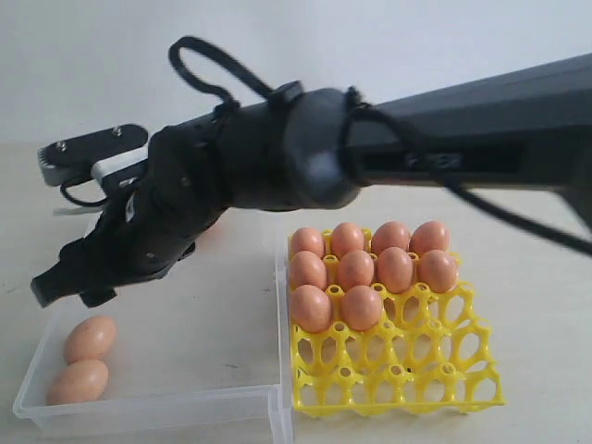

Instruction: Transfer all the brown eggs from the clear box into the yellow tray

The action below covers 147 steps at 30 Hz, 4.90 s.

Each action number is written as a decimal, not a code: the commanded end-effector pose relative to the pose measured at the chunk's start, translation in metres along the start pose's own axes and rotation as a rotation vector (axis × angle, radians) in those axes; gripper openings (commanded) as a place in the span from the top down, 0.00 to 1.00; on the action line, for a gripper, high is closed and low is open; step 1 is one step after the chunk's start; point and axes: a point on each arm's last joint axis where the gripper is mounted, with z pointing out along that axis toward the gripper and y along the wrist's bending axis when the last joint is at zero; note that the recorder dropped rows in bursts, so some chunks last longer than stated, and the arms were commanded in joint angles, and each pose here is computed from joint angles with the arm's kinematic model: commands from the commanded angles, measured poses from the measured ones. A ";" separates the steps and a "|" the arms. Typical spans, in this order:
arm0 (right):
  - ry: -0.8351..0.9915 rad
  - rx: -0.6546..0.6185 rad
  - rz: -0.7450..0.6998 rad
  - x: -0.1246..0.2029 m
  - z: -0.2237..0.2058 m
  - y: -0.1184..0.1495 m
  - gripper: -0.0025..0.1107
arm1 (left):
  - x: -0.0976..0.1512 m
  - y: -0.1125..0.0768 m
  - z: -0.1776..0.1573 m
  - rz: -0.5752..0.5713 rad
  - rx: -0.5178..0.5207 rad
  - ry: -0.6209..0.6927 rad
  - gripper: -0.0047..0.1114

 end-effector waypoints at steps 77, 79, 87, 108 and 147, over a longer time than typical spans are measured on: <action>0.011 -0.110 0.214 0.001 0.068 -0.005 0.42 | -0.002 0.000 -0.001 -0.005 0.005 -0.019 0.96; 0.026 -0.103 0.180 0.000 0.070 -0.005 0.43 | -0.002 0.000 -0.001 -0.005 0.005 -0.019 0.96; 0.019 -0.073 0.169 -0.001 0.071 -0.014 0.43 | -0.002 0.000 -0.001 -0.005 0.005 -0.019 0.96; 0.028 -0.054 0.084 0.010 0.087 -0.019 0.98 | -0.002 0.000 -0.001 -0.005 0.005 -0.019 0.96; -0.549 0.435 0.358 0.199 -0.094 -0.119 0.98 | -0.002 0.000 -0.001 -0.005 0.005 -0.019 0.96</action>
